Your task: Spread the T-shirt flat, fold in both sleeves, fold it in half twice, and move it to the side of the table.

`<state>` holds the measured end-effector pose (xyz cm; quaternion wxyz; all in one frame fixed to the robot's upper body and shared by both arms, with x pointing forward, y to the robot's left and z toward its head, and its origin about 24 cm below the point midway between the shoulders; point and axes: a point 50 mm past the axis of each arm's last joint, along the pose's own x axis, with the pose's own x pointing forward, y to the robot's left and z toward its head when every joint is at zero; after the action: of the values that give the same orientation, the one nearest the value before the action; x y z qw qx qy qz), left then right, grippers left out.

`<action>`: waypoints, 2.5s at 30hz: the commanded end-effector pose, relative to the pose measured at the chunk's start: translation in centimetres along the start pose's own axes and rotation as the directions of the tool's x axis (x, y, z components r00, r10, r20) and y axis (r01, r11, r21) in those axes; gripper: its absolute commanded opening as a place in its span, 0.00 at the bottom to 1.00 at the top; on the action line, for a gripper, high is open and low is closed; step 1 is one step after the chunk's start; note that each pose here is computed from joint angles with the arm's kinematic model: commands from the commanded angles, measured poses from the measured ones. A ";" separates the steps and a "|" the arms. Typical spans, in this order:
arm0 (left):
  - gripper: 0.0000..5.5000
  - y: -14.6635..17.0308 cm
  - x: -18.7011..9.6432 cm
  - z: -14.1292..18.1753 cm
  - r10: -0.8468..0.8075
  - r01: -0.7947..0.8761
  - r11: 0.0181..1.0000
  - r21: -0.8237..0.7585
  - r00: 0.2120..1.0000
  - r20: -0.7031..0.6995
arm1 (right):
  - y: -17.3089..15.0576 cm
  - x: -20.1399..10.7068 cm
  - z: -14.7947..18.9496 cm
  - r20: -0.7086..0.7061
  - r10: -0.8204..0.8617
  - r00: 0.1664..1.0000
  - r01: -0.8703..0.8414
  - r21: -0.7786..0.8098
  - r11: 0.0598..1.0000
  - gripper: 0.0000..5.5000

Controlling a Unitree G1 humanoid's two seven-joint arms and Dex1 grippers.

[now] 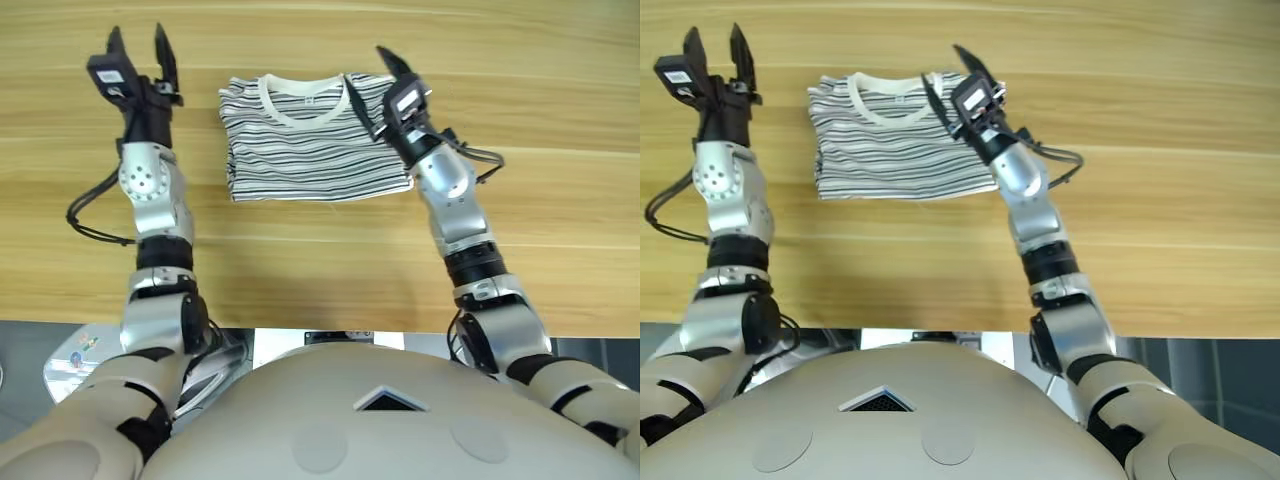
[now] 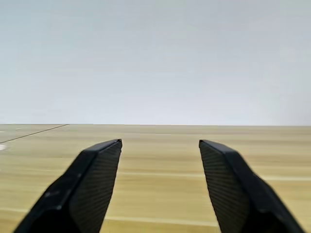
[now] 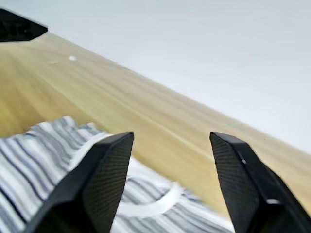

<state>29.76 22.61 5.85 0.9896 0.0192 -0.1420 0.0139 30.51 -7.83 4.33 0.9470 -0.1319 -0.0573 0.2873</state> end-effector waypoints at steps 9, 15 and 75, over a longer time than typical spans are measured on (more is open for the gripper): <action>0.54 -2.8 1.2 0.2 -0.325 0.360 0.869 0.340 0.933 -0.156 | -0.9 -0.5 -8.5 -0.598 -0.125 0.791 0.376 0.315 0.871 0.53; 0.54 -3.1 2.5 0.1 -0.355 0.403 0.819 0.408 0.915 -0.192 | -2.6 -4.4 -9.0 -0.589 -0.196 0.784 0.472 0.361 0.804 0.53; 0.54 -7.8 -20.7 4.9 -0.685 0.547 0.729 -0.412 0.564 -0.461 | -2.4 -18.5 1.6 -0.233 0.050 0.971 -0.005 0.189 0.982 0.53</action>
<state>7.89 13.56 4.32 0.9052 -0.0588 0.1979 -0.3715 16.99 -18.02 4.93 0.9556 -0.0647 0.1019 0.2687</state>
